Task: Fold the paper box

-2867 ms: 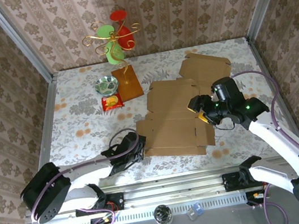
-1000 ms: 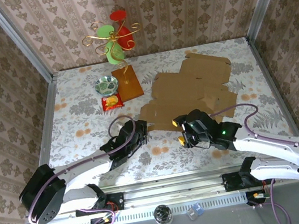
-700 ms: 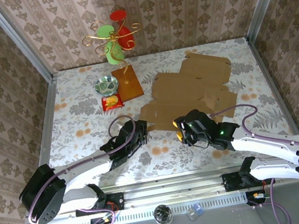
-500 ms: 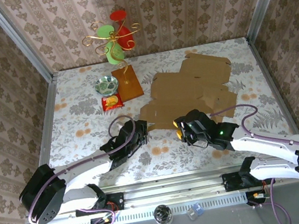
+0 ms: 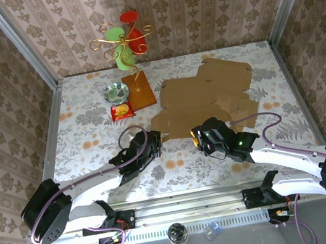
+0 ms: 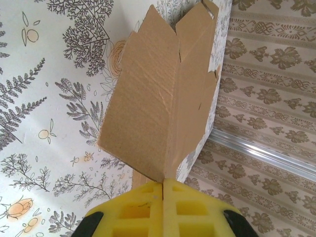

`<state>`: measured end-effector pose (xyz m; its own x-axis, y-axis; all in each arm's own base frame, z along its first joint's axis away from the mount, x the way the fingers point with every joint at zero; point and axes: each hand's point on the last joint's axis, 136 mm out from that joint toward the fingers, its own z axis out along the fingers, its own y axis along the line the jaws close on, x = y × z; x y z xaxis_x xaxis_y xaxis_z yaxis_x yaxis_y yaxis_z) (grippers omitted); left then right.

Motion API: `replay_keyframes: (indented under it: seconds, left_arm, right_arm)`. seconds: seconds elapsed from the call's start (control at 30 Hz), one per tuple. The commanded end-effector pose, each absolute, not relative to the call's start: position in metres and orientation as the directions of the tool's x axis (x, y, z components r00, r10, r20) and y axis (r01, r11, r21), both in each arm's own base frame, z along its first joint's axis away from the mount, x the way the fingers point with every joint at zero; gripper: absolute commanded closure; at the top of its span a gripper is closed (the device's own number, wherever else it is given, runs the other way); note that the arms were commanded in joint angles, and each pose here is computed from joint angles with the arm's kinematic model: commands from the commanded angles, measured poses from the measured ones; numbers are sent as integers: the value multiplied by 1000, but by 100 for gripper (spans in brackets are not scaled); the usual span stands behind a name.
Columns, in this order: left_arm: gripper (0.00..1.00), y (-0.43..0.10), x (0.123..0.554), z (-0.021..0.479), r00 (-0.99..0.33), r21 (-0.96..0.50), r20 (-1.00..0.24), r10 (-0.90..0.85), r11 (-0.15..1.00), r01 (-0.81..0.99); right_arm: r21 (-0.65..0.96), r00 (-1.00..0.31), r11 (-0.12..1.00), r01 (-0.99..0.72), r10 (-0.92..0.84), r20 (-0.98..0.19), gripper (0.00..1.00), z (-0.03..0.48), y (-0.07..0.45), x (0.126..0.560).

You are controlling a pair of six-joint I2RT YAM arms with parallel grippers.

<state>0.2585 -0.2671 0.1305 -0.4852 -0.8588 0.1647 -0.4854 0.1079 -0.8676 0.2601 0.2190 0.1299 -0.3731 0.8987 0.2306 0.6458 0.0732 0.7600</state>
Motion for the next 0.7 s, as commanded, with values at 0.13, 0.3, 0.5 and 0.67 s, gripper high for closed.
replay_keyframes:
  seconds: [0.13, 0.3, 0.5, 0.67]
  left_arm:
    - [100, -277, 262, 147, -496, -883, 194, -846, 70, -464]
    - [100, -278, 262, 147, -498, -883, 198, -845, 67, -465]
    - [100, -281, 263, 148, -500, -884, 206, -842, 59, -464]
    - [100, -283, 264, 149, -502, -884, 209, -839, 57, -463]
  right_arm:
    - [786, -323, 68, 614, 931, 171, 71, 130, 207, 278]
    - [800, -309, 63, 597, 938, 158, 71, 133, 205, 284]
    - [829, -299, 56, 556, 944, 137, 69, 138, 204, 292]
    - [855, -290, 58, 515, 951, 110, 69, 144, 201, 298]
